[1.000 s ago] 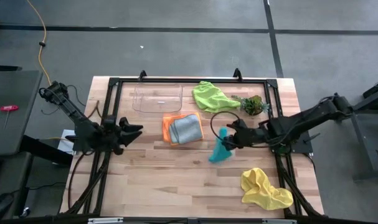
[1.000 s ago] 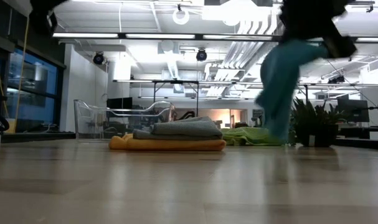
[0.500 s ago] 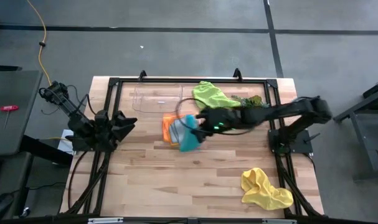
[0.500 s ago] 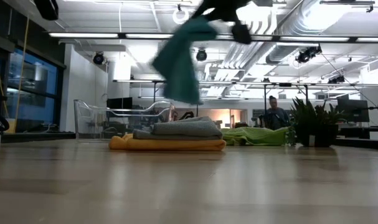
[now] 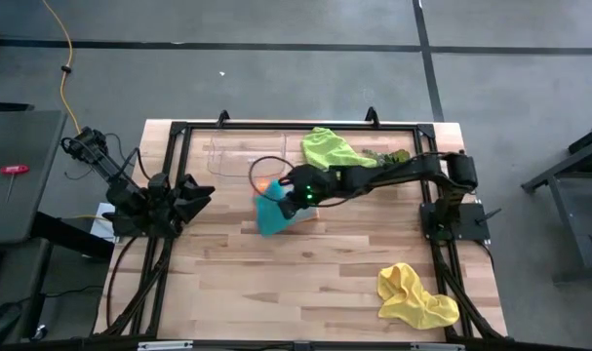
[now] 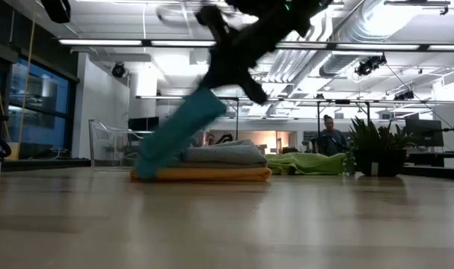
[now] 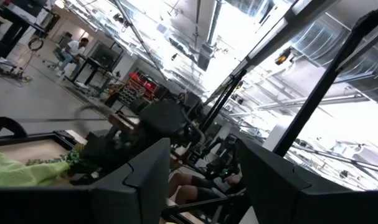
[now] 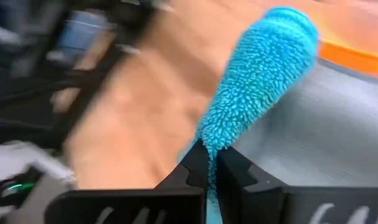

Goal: Fold microfiber towels
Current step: Stack the blue towel on the gray towel

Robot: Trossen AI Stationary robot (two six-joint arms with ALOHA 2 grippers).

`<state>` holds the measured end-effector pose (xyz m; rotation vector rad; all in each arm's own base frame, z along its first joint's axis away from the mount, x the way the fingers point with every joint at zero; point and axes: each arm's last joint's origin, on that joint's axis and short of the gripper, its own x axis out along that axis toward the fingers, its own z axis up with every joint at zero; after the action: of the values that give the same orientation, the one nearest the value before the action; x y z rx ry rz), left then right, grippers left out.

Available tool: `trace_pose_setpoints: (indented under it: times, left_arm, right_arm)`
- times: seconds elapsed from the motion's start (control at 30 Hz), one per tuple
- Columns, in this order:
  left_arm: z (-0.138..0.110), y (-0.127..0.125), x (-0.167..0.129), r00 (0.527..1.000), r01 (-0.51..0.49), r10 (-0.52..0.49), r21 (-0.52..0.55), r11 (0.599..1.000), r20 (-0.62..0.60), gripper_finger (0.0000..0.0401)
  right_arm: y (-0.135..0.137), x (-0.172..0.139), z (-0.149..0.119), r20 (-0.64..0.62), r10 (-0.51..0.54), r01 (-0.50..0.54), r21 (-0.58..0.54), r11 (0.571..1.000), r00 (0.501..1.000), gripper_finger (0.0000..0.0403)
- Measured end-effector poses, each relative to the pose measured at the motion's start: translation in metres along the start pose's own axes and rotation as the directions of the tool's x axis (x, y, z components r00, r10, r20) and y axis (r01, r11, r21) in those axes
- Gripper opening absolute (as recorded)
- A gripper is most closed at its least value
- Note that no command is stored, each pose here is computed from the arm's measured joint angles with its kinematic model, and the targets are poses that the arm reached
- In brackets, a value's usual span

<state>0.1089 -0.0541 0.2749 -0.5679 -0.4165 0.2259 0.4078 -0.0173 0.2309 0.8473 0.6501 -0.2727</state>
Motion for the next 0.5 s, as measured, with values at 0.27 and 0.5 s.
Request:
trace_pose_setpoints:
  times: [0.27,0.5]
  left_arm:
    - [0.0,0.0,0.0,1.0,-0.005,0.005,0.001,1.0,0.001,0.0181]
    - [0.0,0.0,0.0,1.0,-0.011,0.011,0.003,1.0,0.0,0.0181]
  right_arm:
    - [-0.048,-0.001,-0.019,-0.021,-0.174,0.175,0.223,0.959,0.984,0.0]
    - [-0.051,-0.001,-0.021,-0.034,-0.203,0.204,0.264,0.943,0.979,0.0001]
